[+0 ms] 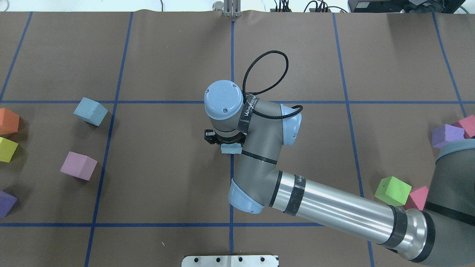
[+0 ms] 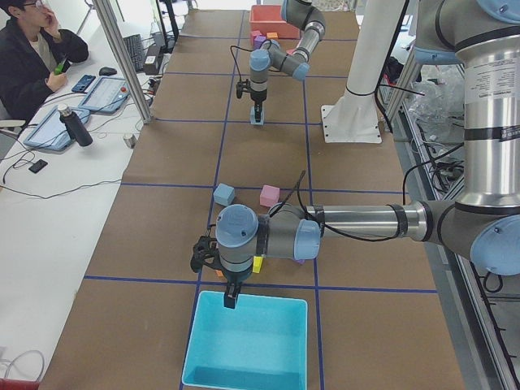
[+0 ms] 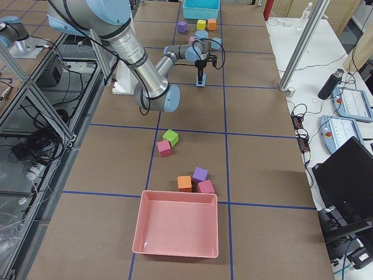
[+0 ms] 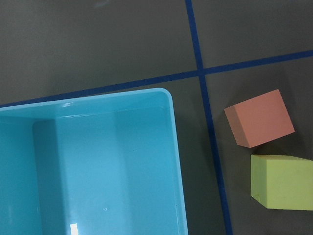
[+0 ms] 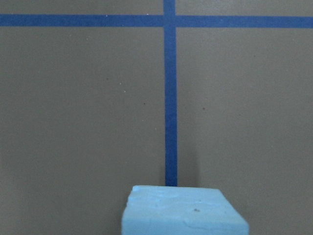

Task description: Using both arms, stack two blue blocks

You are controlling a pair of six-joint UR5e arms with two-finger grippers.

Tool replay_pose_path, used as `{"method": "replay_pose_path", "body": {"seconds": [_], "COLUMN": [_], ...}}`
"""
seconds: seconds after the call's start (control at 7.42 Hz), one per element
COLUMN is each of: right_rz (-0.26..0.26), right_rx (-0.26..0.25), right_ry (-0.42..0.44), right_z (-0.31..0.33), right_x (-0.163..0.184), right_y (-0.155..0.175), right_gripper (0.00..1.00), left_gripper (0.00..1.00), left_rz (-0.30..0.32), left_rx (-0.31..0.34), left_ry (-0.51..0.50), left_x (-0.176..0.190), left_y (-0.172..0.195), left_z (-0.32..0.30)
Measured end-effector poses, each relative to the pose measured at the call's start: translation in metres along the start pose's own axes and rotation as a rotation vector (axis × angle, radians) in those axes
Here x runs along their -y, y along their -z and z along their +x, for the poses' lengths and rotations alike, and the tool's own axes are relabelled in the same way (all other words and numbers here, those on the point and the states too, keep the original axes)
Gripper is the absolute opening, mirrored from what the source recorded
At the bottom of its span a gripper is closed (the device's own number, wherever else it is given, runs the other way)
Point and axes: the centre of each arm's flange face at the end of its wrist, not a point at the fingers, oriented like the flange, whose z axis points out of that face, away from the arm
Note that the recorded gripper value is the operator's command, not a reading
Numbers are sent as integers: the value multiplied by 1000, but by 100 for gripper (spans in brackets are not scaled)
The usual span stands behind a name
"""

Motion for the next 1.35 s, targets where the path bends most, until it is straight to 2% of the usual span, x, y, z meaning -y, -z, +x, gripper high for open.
{"method": "replay_pose_path", "body": {"seconds": [0.13, 0.54, 0.67, 0.94, 1.21, 1.35], "right_rz": [0, 14, 24, 44, 67, 79], "right_rx": [5, 34, 50, 68, 95, 105], "right_ry": [4, 14, 8, -39, -46, -24], "right_z": [-1, -5, -2, 29, 98, 148], "right_x": [-1, -2, 5, 38, 86, 109], "right_y": [-2, 6, 22, 81, 134, 155], "right_gripper": [100, 100, 100, 100, 100, 100], "left_gripper": [98, 98, 98, 98, 98, 98], "left_rz": [0, 1, 2, 8, 76, 145], "left_rx": [0, 0, 0, 2, 16, 30], "left_ry": [0, -1, -1, -5, -60, -126], "left_x": [0, 1, 1, 2, 16, 26], "left_y": [0, 0, 1, 3, 26, 42], "left_z": [0, 0, 0, 2, 21, 34]}}
